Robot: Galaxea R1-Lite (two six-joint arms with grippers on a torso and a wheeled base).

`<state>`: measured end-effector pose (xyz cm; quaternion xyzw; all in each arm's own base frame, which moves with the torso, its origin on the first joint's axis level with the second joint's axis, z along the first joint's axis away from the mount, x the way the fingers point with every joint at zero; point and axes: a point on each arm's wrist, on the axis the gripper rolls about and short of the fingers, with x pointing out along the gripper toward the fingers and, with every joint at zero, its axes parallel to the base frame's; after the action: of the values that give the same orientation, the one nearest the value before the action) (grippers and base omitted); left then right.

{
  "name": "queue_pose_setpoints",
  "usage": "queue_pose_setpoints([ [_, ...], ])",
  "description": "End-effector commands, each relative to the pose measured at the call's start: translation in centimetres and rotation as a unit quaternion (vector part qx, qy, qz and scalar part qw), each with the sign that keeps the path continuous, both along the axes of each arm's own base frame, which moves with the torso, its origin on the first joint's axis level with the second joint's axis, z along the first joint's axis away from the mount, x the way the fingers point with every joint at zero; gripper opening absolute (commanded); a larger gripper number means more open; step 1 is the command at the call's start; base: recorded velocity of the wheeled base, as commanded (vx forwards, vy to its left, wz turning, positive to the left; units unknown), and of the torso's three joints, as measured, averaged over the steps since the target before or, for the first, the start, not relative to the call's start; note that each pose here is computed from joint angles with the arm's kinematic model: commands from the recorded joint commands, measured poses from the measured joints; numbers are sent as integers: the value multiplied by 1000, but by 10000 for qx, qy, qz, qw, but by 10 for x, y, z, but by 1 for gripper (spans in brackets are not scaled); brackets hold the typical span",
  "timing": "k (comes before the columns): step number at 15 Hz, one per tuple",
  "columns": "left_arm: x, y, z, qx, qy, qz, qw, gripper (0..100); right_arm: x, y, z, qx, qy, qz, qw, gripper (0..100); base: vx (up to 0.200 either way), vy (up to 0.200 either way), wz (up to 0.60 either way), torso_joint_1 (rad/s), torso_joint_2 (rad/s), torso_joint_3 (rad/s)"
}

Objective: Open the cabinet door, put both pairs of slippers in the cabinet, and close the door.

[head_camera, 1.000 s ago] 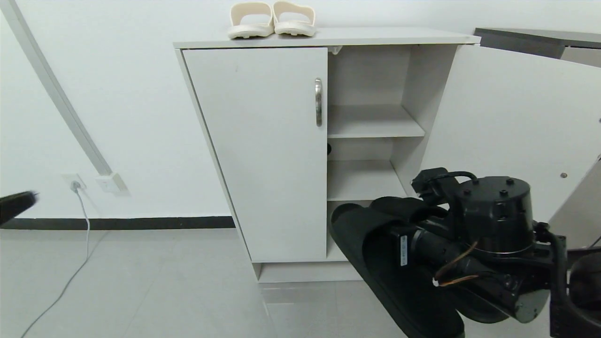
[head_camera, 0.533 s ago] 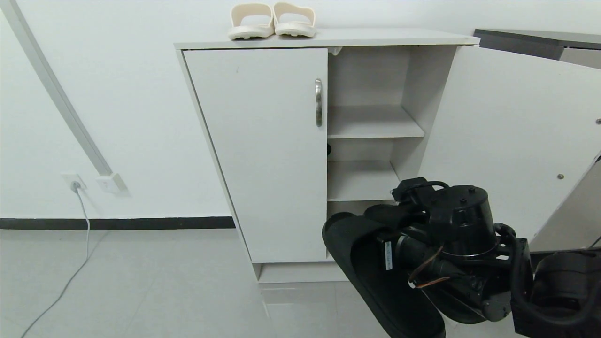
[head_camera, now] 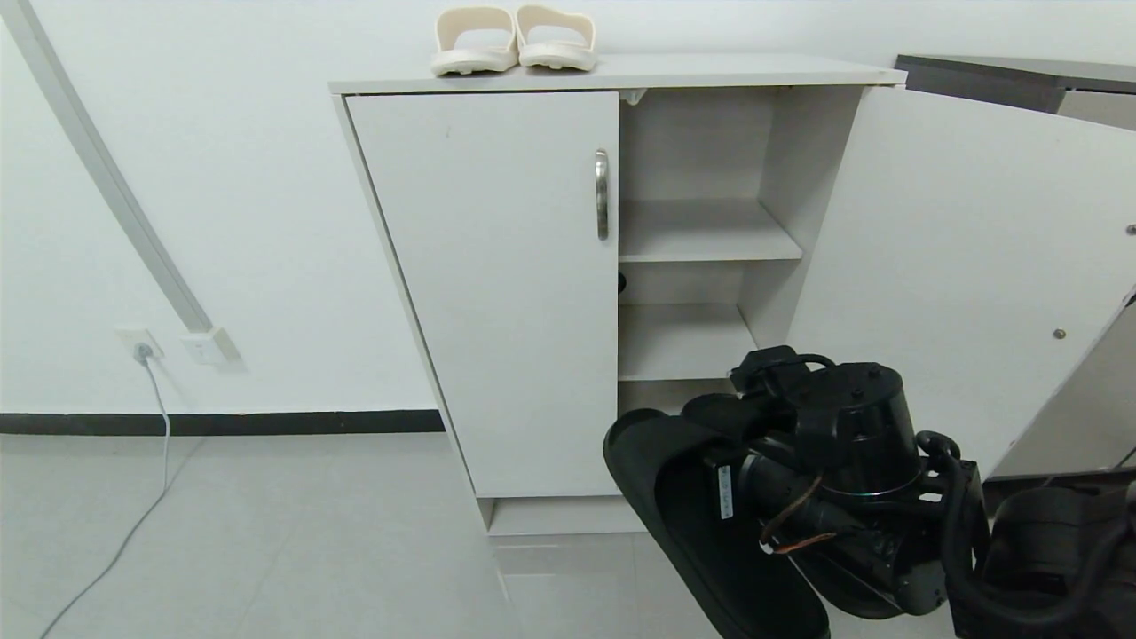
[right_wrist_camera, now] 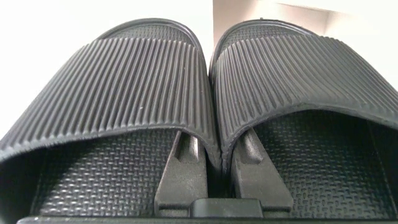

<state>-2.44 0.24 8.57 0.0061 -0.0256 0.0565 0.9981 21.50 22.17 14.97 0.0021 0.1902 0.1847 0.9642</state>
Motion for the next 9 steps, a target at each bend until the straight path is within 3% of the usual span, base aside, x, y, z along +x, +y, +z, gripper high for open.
queue_pose_setpoints([
  [1,2,-1,-11,46,294,-294,9991,0,-1,2,-2,-24,21,27,10000,0,0,0,0,0,0,0],
  [3,2,-3,-10,225,276,-703,9969,0,1,4,-9,-58,52,35,10000,0,0,0,0,0,0,0],
  [5,2,-3,-11,210,283,-719,9968,0,4,7,-13,-51,24,33,10000,0,0,0,0,0,0,0],
  [7,2,-3,-11,180,281,-751,9966,0,-2,20,-10,-33,-451,241,9987,0,0,0,0,0,0,0],
  [9,2,-3,-11,126,279,-744,9968,0,0,26,-12,-23,-592,303,9978,0,0,0,0,0,0,0],
])
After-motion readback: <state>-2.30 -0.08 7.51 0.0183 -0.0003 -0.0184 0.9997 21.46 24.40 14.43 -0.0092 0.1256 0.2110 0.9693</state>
